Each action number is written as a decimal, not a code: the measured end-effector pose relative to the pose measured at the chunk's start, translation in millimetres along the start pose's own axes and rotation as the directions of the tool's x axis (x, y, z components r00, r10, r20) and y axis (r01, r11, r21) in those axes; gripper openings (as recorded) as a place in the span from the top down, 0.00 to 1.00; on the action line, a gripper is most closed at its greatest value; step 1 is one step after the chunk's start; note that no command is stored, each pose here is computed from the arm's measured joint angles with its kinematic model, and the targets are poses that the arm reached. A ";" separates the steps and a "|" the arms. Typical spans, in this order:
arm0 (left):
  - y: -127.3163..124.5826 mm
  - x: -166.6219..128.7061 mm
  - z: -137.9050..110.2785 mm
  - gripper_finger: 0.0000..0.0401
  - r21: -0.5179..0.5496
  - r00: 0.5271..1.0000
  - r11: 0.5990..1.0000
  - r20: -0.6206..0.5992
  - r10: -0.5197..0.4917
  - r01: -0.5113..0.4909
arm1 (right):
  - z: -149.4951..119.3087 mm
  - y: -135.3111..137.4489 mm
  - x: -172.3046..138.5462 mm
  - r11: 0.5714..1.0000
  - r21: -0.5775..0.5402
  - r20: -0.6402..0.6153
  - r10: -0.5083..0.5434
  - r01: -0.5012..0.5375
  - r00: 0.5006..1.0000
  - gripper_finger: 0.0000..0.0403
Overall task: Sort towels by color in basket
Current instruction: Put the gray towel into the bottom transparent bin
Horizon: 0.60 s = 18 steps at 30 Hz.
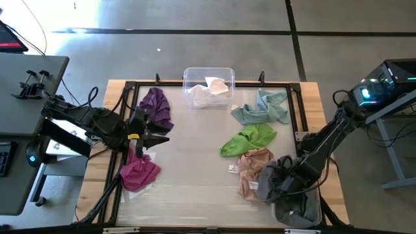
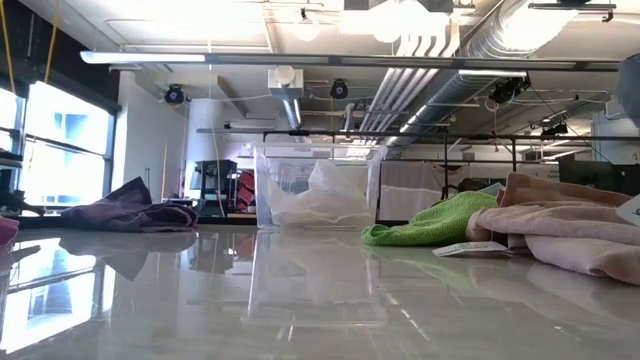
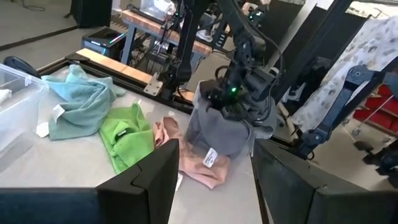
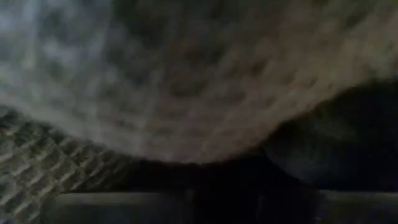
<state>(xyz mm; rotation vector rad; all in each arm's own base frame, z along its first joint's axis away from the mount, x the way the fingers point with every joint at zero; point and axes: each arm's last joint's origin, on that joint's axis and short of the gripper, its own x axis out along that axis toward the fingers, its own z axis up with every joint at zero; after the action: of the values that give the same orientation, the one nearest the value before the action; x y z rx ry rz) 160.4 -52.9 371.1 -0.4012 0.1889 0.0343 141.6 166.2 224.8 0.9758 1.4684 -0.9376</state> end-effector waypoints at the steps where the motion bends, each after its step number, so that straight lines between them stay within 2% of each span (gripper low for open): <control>1: 0.0 0.0 -0.1 0.51 0.006 1.000 1.000 -0.001 0.000 0.000 | -0.8 0.3 -6.1 1.000 -0.002 -0.003 -0.009 0.009 1.000 0.86; 6: 0.0 0.0 -0.1 0.51 0.013 1.000 1.000 -0.001 0.001 -0.001 | -7.8 0.1 -54.3 1.000 -0.019 -0.029 -0.015 0.015 0.999 0.74; 11: 0.1 0.3 0.0 0.51 0.054 1.000 0.999 0.003 0.006 -0.006 | -17.6 1.8 -116.4 0.990 -0.036 -0.116 0.131 -0.136 0.985 0.71; 14: 0.1 0.5 -0.1 0.51 0.069 1.000 0.998 0.002 0.007 -0.007 | -23.2 -3.6 -145.9 0.980 -0.054 -0.203 0.175 -0.189 0.963 0.74; 18: -0.3 3.2 -1.2 0.51 0.076 1.000 0.997 -0.001 0.017 -0.017 | -27.3 -18.5 -159.4 0.985 -0.130 -0.289 0.069 -0.111 0.955 0.86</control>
<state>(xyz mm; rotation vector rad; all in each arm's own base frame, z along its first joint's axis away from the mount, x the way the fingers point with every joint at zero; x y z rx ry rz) 163.3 -53.6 369.5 -0.3234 0.1950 0.0433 126.9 172.3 386.9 1.0924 1.6906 -0.6322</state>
